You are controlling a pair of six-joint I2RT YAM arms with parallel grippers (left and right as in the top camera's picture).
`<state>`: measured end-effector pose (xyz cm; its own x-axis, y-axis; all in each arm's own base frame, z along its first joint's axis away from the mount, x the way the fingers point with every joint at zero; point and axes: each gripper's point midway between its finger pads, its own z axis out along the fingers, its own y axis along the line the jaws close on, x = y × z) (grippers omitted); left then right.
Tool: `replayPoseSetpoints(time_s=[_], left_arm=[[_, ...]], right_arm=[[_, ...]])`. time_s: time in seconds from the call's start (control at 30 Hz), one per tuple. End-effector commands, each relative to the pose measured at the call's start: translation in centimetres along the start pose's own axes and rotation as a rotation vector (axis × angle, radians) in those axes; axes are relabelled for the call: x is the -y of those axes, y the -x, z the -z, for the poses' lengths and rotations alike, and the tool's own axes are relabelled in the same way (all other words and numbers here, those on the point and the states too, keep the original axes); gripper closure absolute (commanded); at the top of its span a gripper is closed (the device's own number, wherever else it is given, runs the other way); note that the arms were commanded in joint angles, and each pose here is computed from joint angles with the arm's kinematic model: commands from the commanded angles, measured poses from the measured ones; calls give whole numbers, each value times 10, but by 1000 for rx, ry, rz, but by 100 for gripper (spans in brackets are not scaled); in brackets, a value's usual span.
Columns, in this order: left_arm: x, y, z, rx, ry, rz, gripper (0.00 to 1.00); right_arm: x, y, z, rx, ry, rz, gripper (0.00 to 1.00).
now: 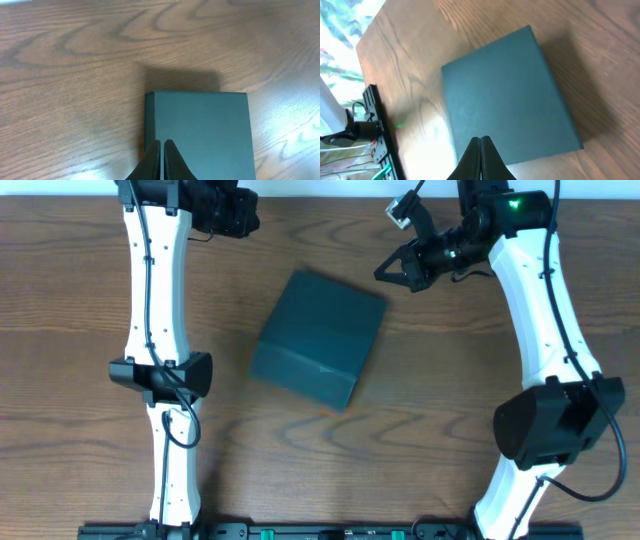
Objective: Pack container
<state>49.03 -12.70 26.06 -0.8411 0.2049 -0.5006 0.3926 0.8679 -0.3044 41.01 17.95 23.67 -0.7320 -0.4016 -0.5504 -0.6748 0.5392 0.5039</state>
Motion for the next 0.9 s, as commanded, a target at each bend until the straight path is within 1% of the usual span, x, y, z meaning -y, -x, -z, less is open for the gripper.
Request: replayPoseSetpoints(time_s=[0.0,0.13,0.27,0.37,0.43,0.53,0.6,0.67,0.77,0.87], left_arm=[[3,-7,8,-19,10,-32,94],[11,-11,9,-32,-36,-54,94],[24,-15,23,-30,-77,-87,94],[30,-18,39,-22,-91,-124,94],[31,-24,46,-36,-95,-150,94],[32,-44,41,-113,-127,-177,94],[36,-61,32,-175,-193,-190,94],[43,-71,25,-203,-261,-206,94],[46,-83,13,-235,-325,-208,94],[42,-99,-8,-301,-325,-200,94]], right_arm=[[-13,0,11,-2,-18,32,98],[-19,-9,31,-33,-123,40,98],[-33,-8,66,-1,-263,57,98],[-51,-14,82,4,-305,67,98],[-57,-25,85,-25,-337,49,98],[-64,-46,70,-67,-348,4,98],[-62,-63,53,-81,-365,-40,98],[-56,-80,41,-88,-398,-86,98],[-52,-105,22,-60,-391,-140,98],[-52,-131,-5,-19,-338,-167,98]])
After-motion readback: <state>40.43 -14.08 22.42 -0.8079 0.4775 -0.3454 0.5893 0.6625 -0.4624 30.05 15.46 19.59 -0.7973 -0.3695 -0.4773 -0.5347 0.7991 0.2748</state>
